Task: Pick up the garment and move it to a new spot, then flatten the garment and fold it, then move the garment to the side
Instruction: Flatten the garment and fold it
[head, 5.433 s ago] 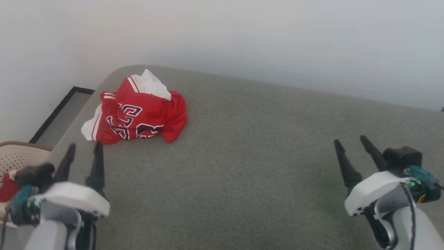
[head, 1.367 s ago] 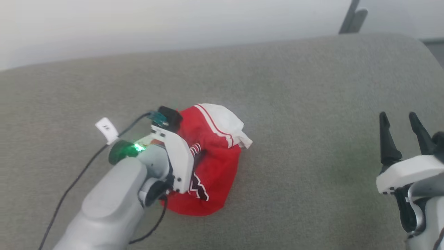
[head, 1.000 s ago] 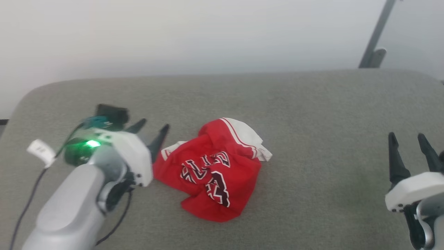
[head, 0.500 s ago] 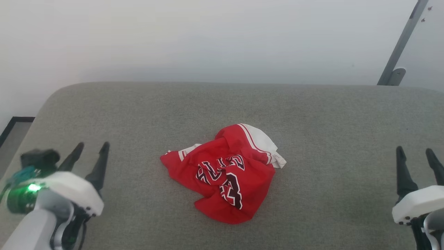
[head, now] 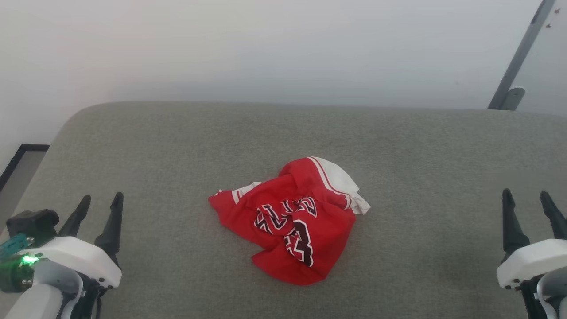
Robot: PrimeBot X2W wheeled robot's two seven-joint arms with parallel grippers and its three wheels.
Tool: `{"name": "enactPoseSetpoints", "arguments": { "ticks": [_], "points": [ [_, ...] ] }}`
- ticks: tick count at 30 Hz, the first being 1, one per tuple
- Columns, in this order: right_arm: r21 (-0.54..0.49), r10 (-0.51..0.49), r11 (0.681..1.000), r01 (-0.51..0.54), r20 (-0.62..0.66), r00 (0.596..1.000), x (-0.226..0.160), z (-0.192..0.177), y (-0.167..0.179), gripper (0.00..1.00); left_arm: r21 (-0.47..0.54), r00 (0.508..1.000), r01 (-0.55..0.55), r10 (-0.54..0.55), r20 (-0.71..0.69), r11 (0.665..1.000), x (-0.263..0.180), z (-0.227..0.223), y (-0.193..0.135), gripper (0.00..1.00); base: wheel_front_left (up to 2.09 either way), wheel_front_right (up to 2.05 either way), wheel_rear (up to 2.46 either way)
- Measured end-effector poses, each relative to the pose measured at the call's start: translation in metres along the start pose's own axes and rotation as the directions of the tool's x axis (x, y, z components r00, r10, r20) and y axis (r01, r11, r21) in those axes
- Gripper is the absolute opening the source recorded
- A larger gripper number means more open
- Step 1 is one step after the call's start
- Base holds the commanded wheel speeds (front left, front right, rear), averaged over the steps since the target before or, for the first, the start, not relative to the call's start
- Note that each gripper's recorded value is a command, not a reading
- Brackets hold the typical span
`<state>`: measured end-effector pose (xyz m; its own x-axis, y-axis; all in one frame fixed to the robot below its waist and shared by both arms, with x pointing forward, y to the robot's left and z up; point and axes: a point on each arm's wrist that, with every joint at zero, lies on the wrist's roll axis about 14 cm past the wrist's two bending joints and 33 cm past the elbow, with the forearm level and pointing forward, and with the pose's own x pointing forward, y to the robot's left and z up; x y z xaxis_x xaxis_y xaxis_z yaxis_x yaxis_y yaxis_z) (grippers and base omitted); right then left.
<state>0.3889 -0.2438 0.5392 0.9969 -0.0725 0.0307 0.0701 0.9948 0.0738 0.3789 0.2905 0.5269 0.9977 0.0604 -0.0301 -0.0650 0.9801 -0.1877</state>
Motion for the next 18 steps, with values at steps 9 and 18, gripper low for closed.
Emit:
{"name": "enactPoseSetpoints", "arguments": {
  "ticks": [9,18],
  "points": [
    [0.008,0.138,0.990,-0.138,-0.063,0.988,0.022,-0.012,0.045,1.00,-0.013,1.000,-0.008,0.008,0.005,1.000,-0.010,0.001,-0.001,1.00,0.00,0.00,0.00],
    [0.035,0.328,0.944,-0.327,-0.181,0.927,0.077,-0.033,0.115,1.00,-0.029,0.999,-0.041,0.041,0.010,0.999,-0.012,0.000,0.001,1.00,0.00,0.00,0.00]
  ]
}}
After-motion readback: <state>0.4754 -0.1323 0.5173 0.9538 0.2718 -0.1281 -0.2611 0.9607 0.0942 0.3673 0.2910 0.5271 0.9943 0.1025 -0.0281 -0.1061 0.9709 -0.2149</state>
